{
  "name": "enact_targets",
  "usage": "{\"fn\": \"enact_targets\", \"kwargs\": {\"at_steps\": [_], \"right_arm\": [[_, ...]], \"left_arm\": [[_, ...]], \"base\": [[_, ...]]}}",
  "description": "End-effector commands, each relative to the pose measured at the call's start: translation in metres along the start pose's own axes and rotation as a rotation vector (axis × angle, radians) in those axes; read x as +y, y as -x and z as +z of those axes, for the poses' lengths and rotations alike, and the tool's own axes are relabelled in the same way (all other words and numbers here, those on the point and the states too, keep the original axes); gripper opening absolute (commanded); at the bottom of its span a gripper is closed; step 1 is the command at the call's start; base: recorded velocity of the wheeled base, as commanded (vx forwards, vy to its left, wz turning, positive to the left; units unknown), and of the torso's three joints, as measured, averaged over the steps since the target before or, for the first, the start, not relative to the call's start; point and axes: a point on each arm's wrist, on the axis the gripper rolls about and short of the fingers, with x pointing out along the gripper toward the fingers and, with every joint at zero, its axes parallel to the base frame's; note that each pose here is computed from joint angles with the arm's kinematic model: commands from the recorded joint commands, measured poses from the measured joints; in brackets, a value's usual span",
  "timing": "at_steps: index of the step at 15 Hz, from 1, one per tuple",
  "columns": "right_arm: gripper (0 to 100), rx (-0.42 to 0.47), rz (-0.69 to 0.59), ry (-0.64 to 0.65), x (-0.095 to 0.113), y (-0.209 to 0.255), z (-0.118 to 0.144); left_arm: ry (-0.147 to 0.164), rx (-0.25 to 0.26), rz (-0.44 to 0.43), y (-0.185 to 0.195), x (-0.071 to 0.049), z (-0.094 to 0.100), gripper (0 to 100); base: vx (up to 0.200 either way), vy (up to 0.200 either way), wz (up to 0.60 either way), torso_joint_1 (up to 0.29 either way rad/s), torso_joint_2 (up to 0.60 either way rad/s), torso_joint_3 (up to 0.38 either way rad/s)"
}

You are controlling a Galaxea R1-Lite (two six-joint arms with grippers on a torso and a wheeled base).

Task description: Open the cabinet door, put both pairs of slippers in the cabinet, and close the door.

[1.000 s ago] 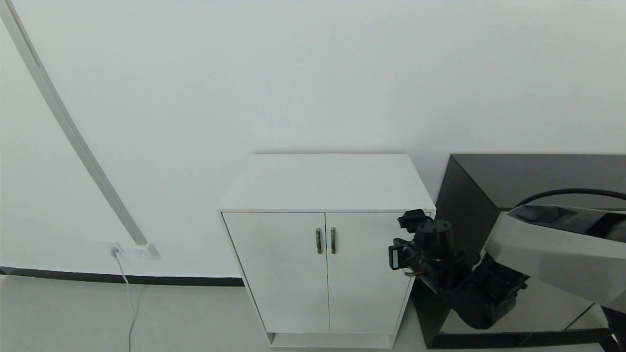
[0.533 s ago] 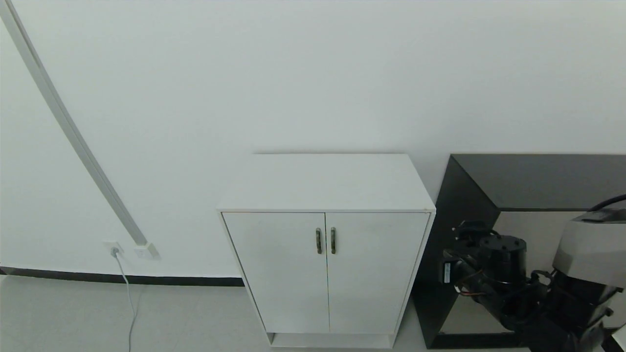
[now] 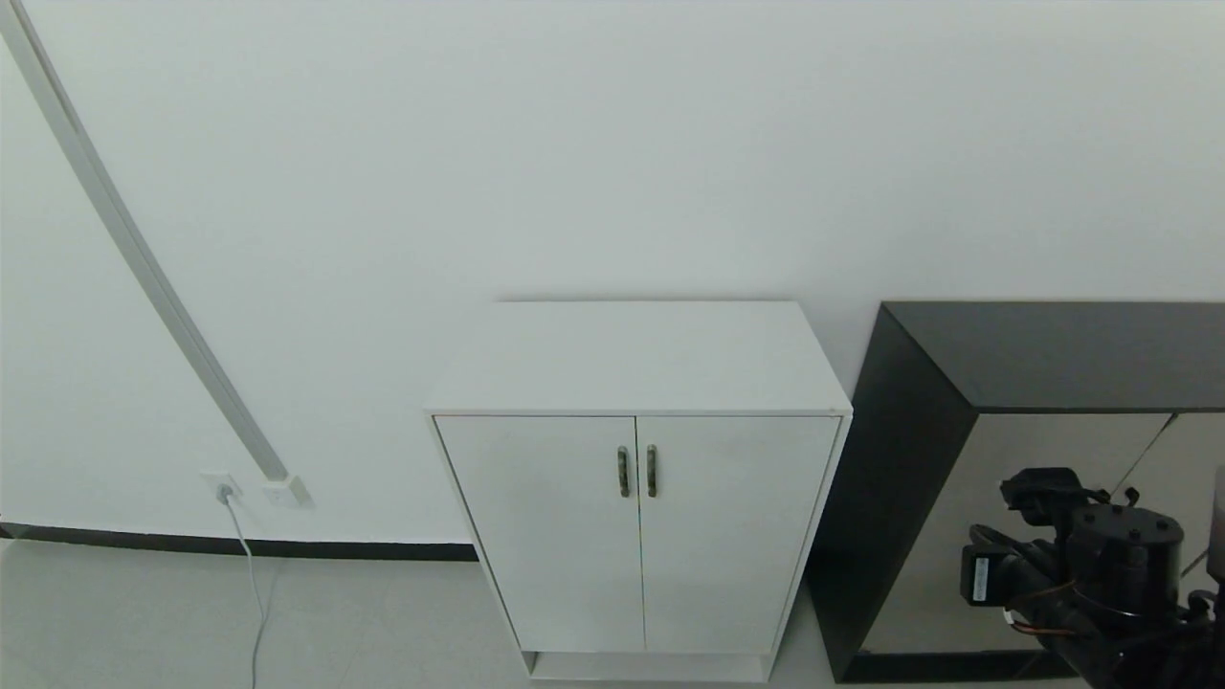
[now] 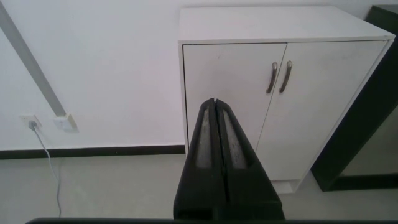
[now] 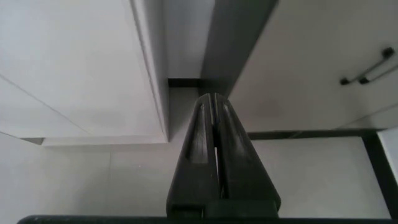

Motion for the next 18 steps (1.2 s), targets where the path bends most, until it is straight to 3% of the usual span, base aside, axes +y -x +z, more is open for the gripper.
{"fn": "enact_targets", "kwargs": {"at_steps": [1,7,18], "right_arm": [[0,-0.011,-0.003,0.003,-0.007,0.016,0.004],[0,-0.065,-0.032,-0.022,-0.024,0.044,0.019],[0,0.087,0.063,0.024,-0.050,0.125,0.015]], "left_arm": [[0.000,0.000,0.001,0.000,0.000,0.000,0],[0.000,0.000,0.001,0.000,0.000,0.000,0],[0.000,0.000,0.001,0.000,0.000,0.000,0]], "base": [[0.000,0.000,0.00,0.000,0.00,0.000],[0.000,0.000,0.00,0.000,0.00,0.000],[0.000,0.000,0.00,0.000,0.00,0.000]]}}
